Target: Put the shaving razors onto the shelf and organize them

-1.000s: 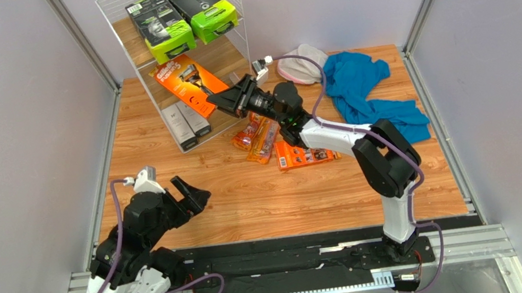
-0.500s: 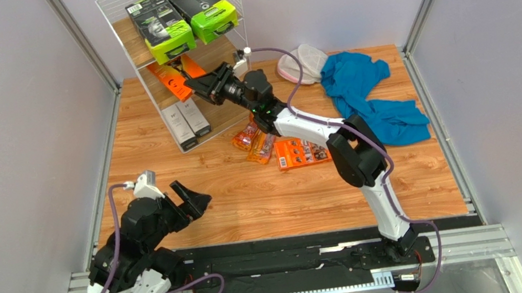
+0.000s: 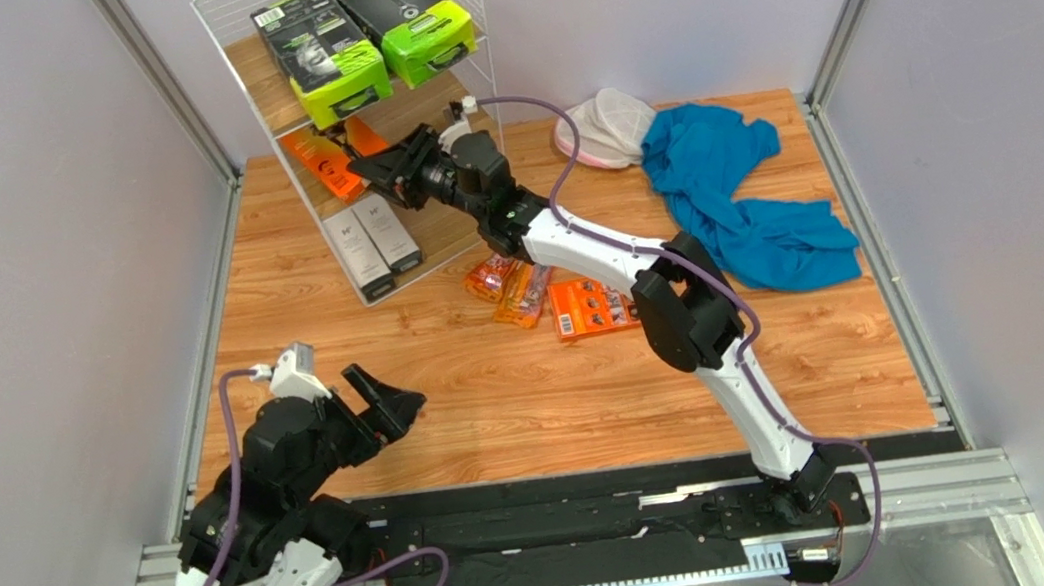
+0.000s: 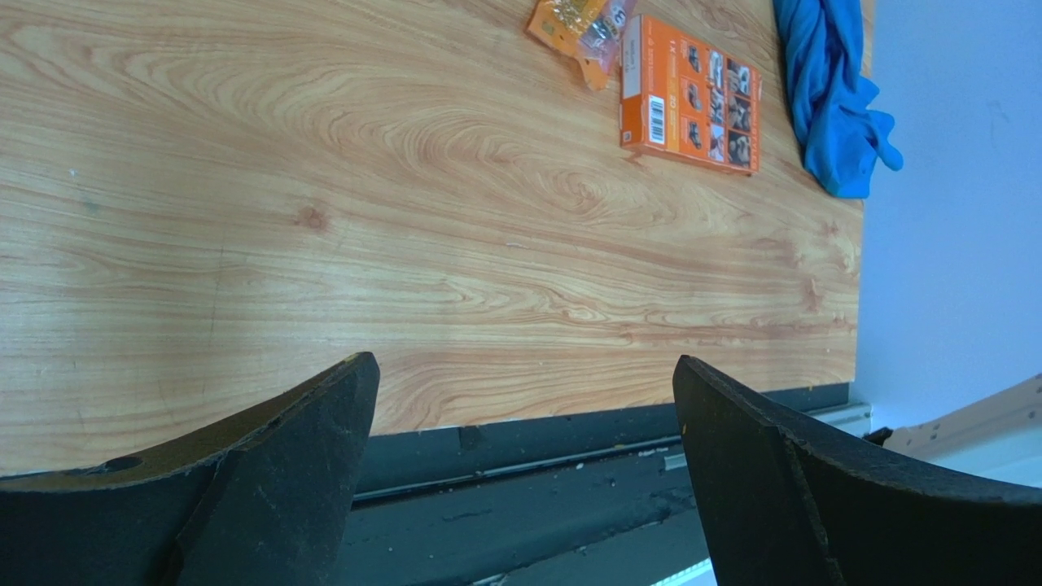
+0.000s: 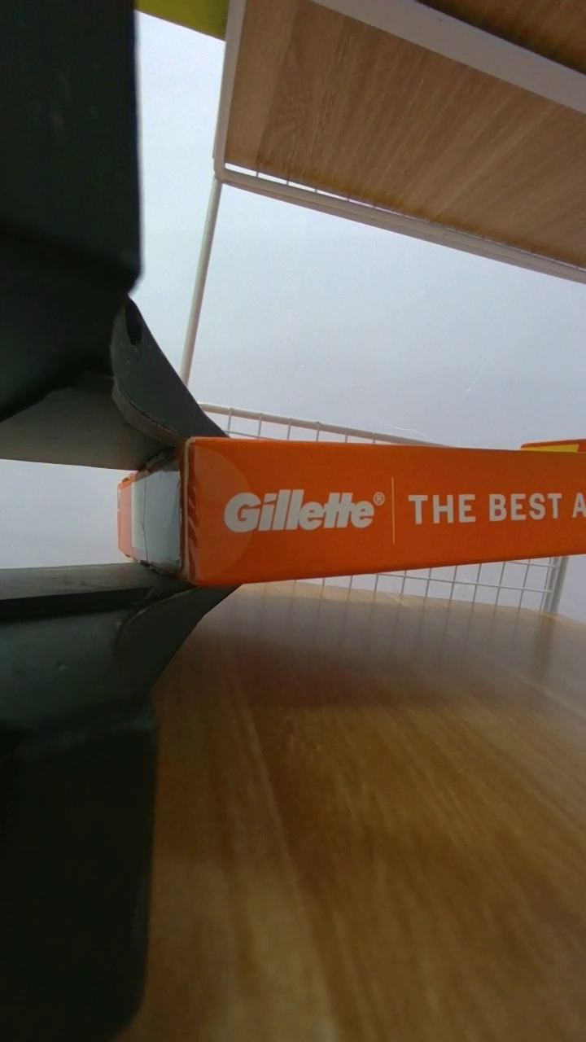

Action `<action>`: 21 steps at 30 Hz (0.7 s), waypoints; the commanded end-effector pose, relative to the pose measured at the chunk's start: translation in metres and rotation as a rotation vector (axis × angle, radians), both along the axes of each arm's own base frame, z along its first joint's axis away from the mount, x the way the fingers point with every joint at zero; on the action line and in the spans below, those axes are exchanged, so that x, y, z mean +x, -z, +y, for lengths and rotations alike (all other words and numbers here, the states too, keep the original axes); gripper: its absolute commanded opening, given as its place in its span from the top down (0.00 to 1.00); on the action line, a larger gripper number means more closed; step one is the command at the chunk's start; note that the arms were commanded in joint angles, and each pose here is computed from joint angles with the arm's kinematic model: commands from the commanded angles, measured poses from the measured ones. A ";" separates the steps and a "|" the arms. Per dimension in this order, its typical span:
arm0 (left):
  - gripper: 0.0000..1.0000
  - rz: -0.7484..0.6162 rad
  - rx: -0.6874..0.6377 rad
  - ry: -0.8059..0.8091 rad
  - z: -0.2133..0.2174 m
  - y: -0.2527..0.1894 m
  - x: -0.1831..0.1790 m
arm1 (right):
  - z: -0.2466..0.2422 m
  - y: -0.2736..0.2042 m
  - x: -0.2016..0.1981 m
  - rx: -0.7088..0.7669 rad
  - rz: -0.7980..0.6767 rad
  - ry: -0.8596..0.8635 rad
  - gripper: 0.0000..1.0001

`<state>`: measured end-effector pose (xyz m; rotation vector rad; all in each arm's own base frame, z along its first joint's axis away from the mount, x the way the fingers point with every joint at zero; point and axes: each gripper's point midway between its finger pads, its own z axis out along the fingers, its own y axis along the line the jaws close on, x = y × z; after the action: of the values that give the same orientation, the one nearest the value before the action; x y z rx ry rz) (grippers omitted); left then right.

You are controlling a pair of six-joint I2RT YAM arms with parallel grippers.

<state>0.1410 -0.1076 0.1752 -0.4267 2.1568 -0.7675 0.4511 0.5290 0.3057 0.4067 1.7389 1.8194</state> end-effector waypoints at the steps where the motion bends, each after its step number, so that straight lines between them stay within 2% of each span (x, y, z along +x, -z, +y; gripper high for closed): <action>1: 0.01 -0.019 -0.025 0.018 -0.004 -0.006 -0.001 | 0.011 -0.025 -0.011 0.030 -0.042 -0.045 0.74; 5: 0.01 -0.022 -0.030 0.026 -0.005 -0.006 -0.002 | 0.011 -0.017 -0.016 0.012 -0.018 -0.051 0.58; 7: 0.01 -0.022 -0.029 0.025 -0.004 -0.005 -0.002 | 0.009 -0.022 -0.020 0.018 -0.020 -0.053 0.54; 8: 0.01 -0.024 -0.030 0.025 -0.004 -0.005 -0.003 | 0.008 -0.012 -0.022 0.004 -0.005 -0.053 0.48; 14: 0.01 -0.023 -0.029 0.030 -0.005 -0.004 -0.003 | 0.005 -0.020 -0.039 0.014 -0.015 -0.076 0.32; 21: 0.01 -0.032 -0.033 0.034 -0.005 -0.007 -0.004 | -0.001 -0.005 -0.053 -0.023 0.035 -0.080 0.16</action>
<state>0.1378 -0.1094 0.1745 -0.4142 2.1529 -0.7920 0.4113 0.5366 0.2986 0.3623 1.8129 1.8606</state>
